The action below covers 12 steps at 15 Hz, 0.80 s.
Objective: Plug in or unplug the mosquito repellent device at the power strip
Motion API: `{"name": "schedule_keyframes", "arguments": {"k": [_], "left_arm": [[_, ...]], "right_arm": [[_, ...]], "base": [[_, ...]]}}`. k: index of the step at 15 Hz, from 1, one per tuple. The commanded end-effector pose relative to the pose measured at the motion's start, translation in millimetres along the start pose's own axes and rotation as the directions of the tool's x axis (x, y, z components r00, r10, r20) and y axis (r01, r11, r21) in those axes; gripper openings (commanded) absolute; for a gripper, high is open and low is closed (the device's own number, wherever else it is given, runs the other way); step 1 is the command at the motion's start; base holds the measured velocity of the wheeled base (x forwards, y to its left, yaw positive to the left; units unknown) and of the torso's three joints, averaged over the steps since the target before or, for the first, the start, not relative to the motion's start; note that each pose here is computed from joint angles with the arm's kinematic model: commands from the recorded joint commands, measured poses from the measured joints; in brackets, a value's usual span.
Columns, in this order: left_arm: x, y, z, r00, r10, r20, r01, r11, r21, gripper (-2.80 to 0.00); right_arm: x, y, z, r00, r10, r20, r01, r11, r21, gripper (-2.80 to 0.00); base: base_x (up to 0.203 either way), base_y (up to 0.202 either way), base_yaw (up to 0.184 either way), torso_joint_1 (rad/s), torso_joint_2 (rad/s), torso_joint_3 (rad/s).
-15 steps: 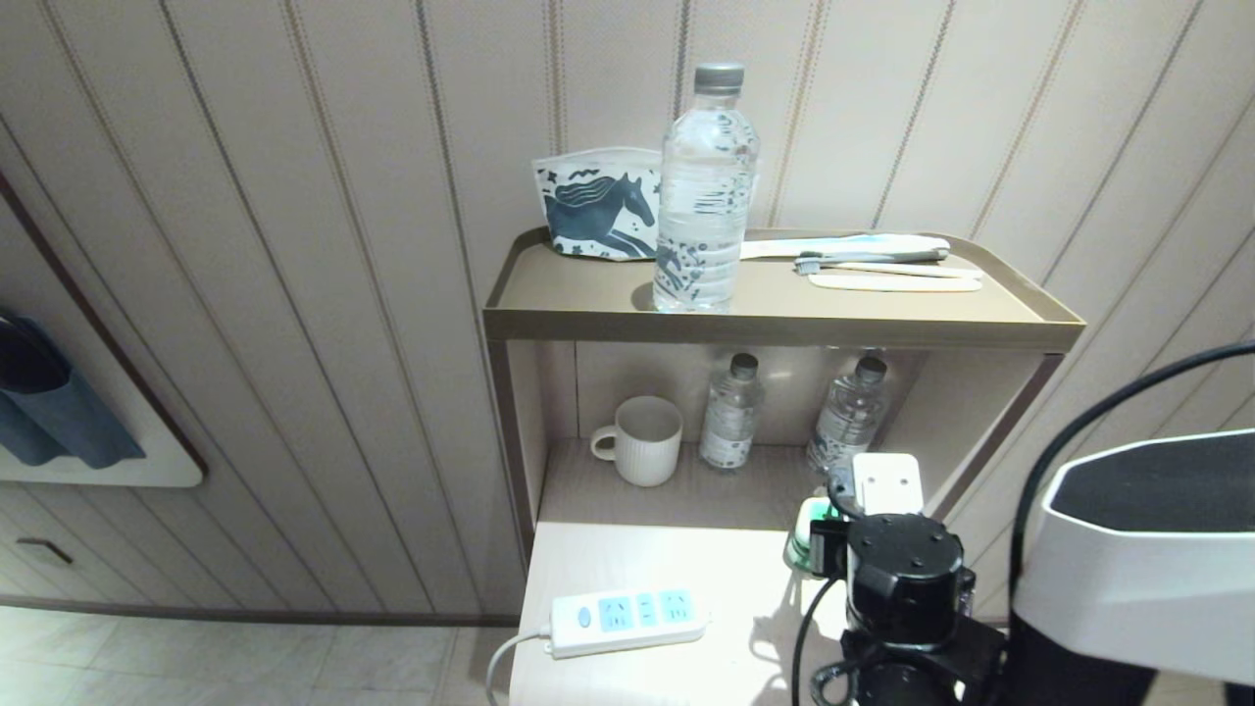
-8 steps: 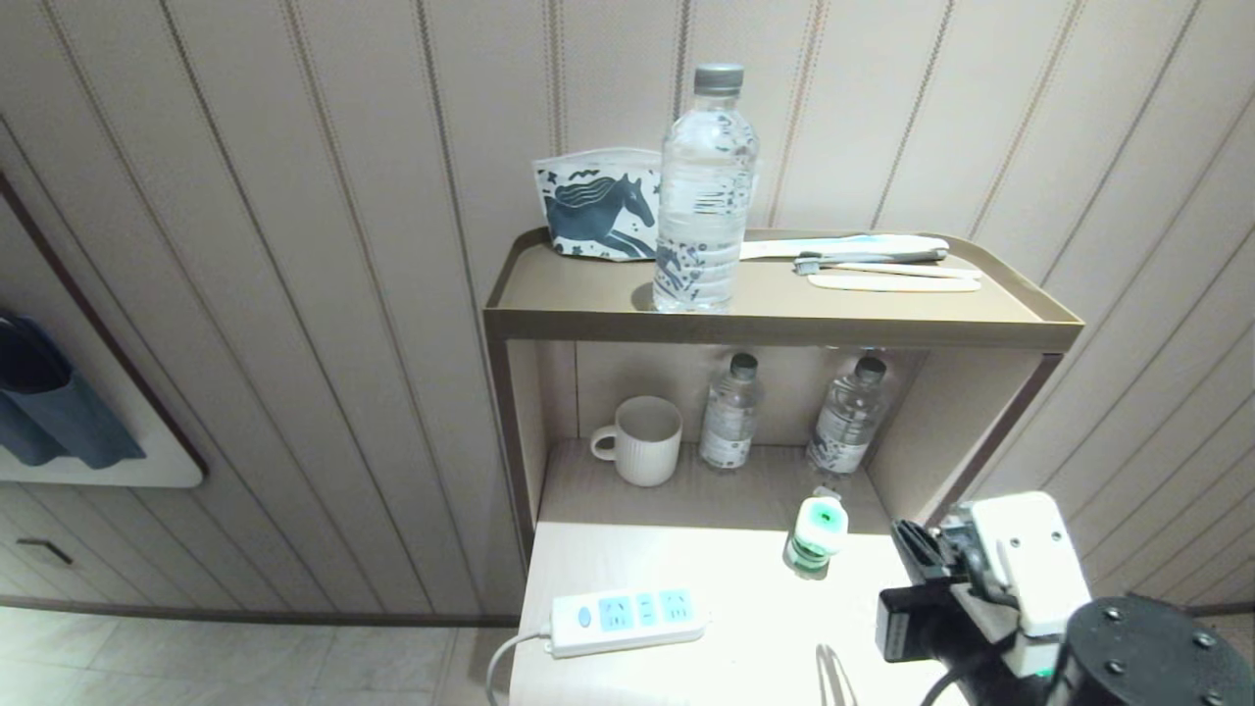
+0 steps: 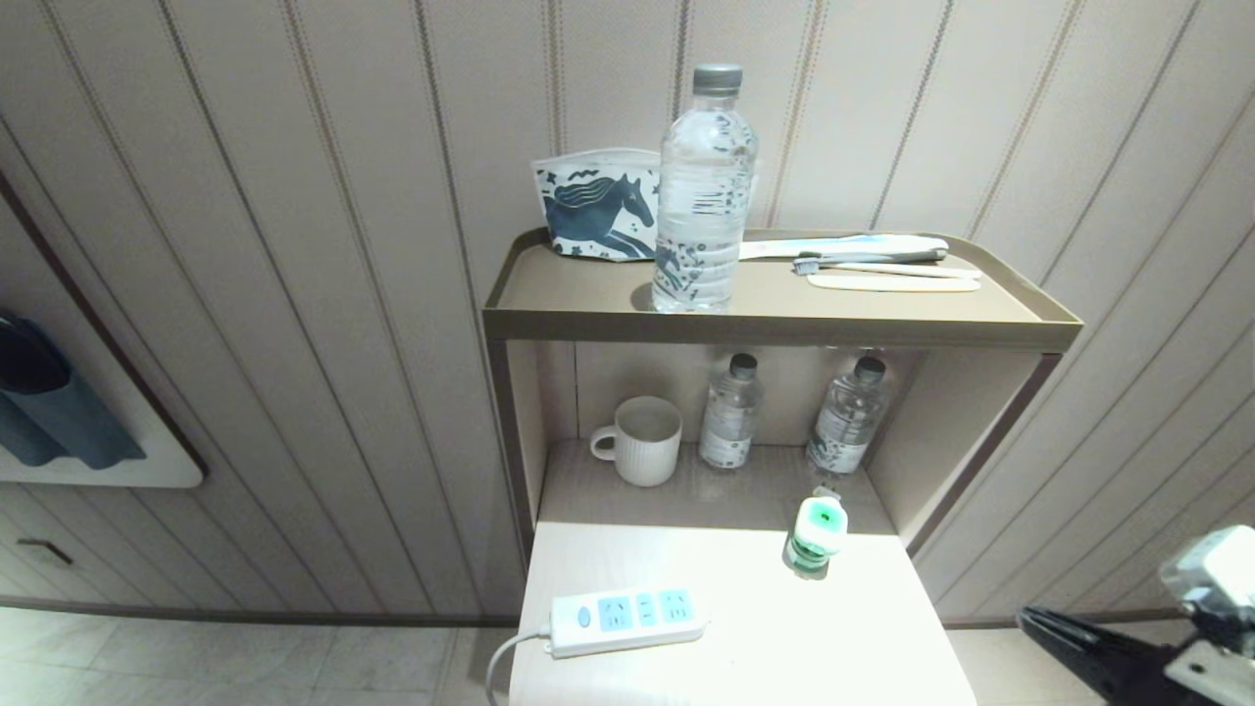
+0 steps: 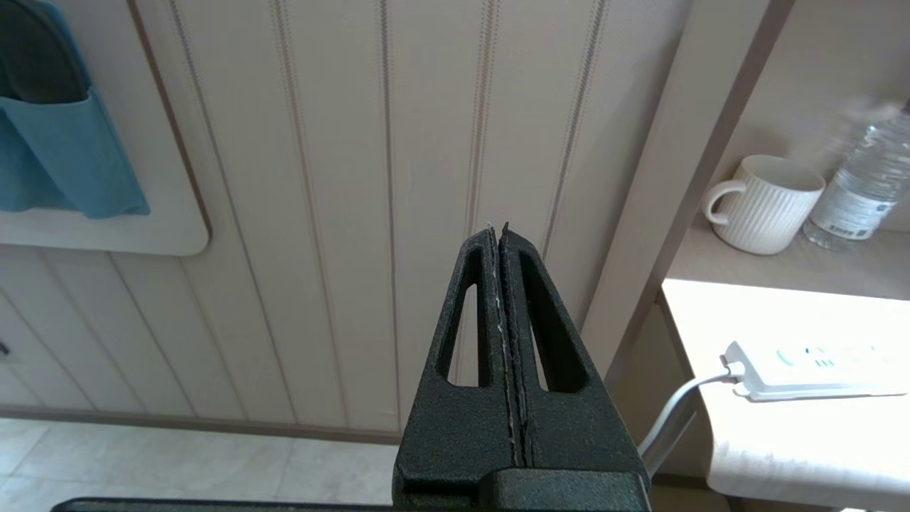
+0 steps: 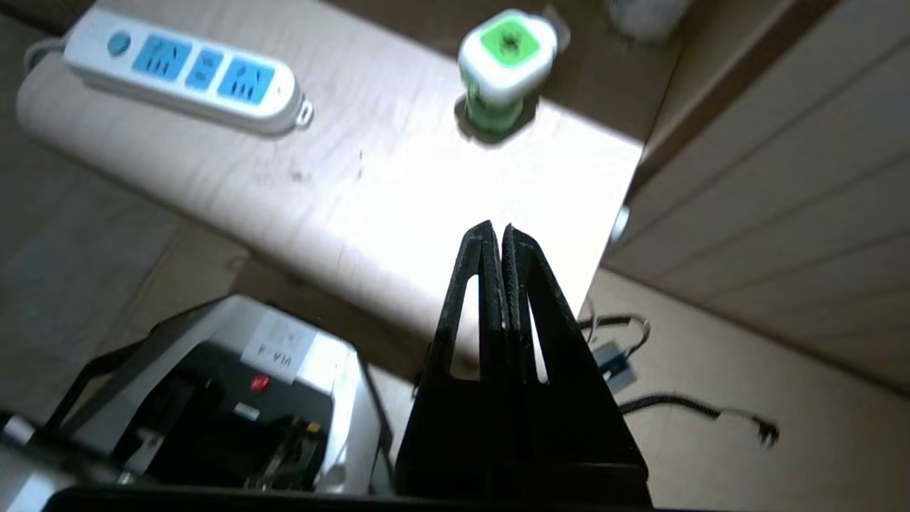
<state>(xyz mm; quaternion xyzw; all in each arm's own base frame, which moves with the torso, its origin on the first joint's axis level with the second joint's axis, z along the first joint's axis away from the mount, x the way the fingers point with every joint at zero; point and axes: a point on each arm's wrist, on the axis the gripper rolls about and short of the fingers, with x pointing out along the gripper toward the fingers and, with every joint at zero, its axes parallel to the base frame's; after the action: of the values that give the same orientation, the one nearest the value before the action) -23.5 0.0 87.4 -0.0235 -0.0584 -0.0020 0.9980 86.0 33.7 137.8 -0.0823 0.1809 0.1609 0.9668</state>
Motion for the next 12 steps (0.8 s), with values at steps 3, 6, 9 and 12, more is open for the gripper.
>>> {"name": "schedule_keyframes", "arguments": {"k": [3, 6, 9, 12], "left_arm": [[0, 0.0, 0, 1.000, -0.001, 0.000, 0.001, 1.000, -0.001, -2.80], [0, 0.0, 0, 1.000, 0.000, 0.000, 0.000, 1.000, -0.001, -2.80], [0, 0.0, 0, 1.000, 0.000, 0.001, 0.000, 1.000, -0.001, -2.80], [0, 0.0, 0, 1.000, 0.000, 0.001, 0.000, 1.000, -0.001, -2.80]], "right_arm": [[-68, -4, -38, 0.977, -0.164, 0.134, 0.155, 0.985, 0.072, -2.80], [-78, 5, -76, 0.942, -0.326, 0.085, 0.316, 0.942, 0.113, -2.80], [-74, 1, -81, 0.857, -0.498, 0.129, 0.466, 0.858, 0.217, -2.80], [-78, 2, -83, 0.839, -0.521, 0.157, 0.480, 0.845, 0.237, -2.80]], "base": [[0.000, 0.000, 0.000, 0.000, 0.00, 0.000], [0.000, 0.000, 0.000, 0.000, 0.00, 0.000], [0.000, 0.000, 0.000, 0.000, 0.00, 0.000], [0.000, 0.000, 0.000, 0.000, 0.00, 0.000]]}}
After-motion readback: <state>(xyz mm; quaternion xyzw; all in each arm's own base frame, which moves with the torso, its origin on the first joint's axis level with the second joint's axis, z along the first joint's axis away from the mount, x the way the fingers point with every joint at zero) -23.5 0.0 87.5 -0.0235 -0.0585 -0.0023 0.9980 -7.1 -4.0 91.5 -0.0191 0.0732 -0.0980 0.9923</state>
